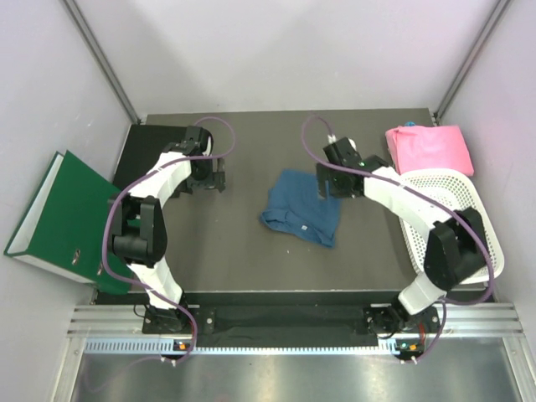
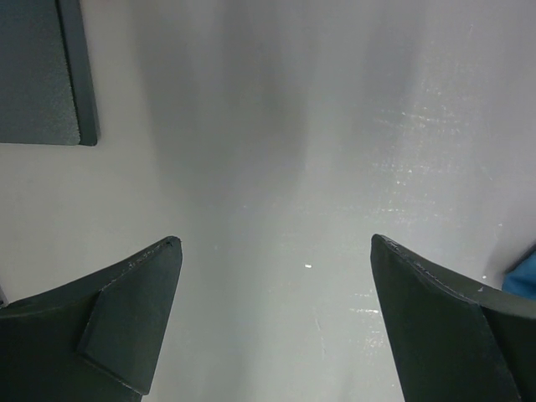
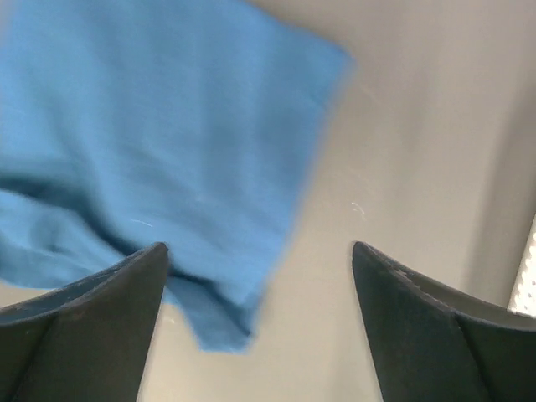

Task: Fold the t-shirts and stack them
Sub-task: Move the tshirt to the center of the board, then flatten out the tshirt

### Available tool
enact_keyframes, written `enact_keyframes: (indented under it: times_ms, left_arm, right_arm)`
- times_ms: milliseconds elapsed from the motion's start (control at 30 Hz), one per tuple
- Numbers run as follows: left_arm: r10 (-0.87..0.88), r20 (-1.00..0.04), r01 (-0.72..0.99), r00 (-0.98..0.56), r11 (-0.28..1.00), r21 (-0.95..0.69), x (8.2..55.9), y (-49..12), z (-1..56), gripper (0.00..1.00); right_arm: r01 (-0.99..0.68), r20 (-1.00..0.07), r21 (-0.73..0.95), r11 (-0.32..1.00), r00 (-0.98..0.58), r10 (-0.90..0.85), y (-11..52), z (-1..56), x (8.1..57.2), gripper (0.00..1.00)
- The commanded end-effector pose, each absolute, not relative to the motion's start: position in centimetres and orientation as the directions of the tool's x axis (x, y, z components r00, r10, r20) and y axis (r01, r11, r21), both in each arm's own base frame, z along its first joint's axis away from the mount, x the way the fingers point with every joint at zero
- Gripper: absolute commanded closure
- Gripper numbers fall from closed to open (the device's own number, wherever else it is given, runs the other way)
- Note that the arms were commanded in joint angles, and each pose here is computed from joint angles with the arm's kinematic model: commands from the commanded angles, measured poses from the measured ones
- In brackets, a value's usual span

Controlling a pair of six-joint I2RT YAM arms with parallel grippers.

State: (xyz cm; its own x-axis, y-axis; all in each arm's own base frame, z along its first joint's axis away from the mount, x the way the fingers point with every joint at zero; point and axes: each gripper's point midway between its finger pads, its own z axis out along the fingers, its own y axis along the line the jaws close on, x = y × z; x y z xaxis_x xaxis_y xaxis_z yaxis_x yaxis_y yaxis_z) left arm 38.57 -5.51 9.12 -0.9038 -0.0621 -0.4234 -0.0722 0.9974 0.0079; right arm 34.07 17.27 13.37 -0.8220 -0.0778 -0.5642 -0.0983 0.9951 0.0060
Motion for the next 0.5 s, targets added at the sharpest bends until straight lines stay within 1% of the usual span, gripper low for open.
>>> enact_keyframes:
  times_ms: [0,33,67,133,233,333,467]
  left_arm:
    - [-0.073,-0.476,-0.064,-0.877,0.997,-0.034,39.7,-6.4,11.0,0.01]
    - [-0.071,-0.474,-0.061,-0.878,0.997,-0.037,39.6,-6.5,10.9,0.01]
    - [-0.068,-0.472,-0.056,-0.879,0.998,-0.039,39.7,-6.6,10.8,0.01]
    - [-0.063,-0.466,-0.052,-0.882,0.998,-0.036,39.6,-6.5,10.7,0.01]
    - [-0.060,-0.463,-0.045,-0.884,0.998,-0.043,39.6,-6.7,10.6,0.01]
    - [-0.061,-0.464,-0.042,-0.884,0.998,-0.053,39.7,-6.9,10.7,0.01]
    - [-0.059,-0.467,-0.035,-0.883,0.998,-0.060,39.8,-7.2,10.9,0.01]
  right_arm:
    - [0.103,-0.513,-0.057,0.993,-0.856,0.060,10.9,9.9,31.0,0.70]
    - [0.149,-0.502,-0.047,0.988,-0.858,0.105,10.2,9.2,30.5,0.96]
    - [0.189,-0.468,-0.062,0.980,-0.873,0.138,8.7,7.7,29.5,1.00]
    - [0.241,-0.448,-0.058,0.969,-0.874,0.191,7.6,6.7,28.8,1.00]
    - [0.307,-0.389,-0.122,0.944,-0.890,0.239,5.0,4.5,27.0,1.00]
    - [0.357,-0.354,-0.198,0.913,-0.894,0.273,2.7,3.5,25.9,1.00]
    - [0.416,-0.352,-0.295,0.860,-0.884,0.307,-0.3,3.5,25.1,1.00]
